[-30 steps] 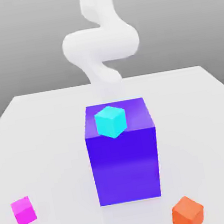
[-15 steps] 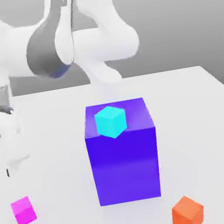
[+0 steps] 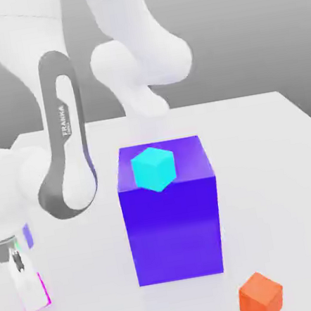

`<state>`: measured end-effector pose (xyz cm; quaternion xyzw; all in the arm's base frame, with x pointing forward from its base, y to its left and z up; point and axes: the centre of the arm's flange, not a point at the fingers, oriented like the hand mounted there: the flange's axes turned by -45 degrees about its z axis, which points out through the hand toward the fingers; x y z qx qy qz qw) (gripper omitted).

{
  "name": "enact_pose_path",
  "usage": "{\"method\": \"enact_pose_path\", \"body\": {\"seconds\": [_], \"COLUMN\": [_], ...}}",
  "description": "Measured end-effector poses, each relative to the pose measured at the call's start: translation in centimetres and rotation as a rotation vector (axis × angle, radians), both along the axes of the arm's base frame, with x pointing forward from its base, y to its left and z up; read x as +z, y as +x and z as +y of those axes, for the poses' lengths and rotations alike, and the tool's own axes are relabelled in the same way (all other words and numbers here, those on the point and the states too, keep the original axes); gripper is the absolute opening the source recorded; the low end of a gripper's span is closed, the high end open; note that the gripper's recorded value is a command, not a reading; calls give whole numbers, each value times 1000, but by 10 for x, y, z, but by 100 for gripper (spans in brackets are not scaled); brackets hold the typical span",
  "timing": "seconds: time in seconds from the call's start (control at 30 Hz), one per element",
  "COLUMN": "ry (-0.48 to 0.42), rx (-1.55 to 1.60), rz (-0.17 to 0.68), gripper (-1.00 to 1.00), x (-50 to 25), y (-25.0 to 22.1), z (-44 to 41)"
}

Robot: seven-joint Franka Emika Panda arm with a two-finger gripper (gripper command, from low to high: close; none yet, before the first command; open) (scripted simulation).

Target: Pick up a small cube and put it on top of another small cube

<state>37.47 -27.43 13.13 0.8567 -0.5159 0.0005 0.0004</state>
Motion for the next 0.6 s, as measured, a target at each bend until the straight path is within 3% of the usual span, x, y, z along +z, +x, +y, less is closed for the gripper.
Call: {"method": "enact_pose_path", "body": {"seconds": [0.23, 0.5, 0.6], "ry": [1, 5, 2], "rx": [0, 127, 145], "rz": [0, 0, -1], "gripper": [-100, -100, -100], "x": [52, 103, 83], "y": [1, 126, 144], "z": [0, 117, 139]}}
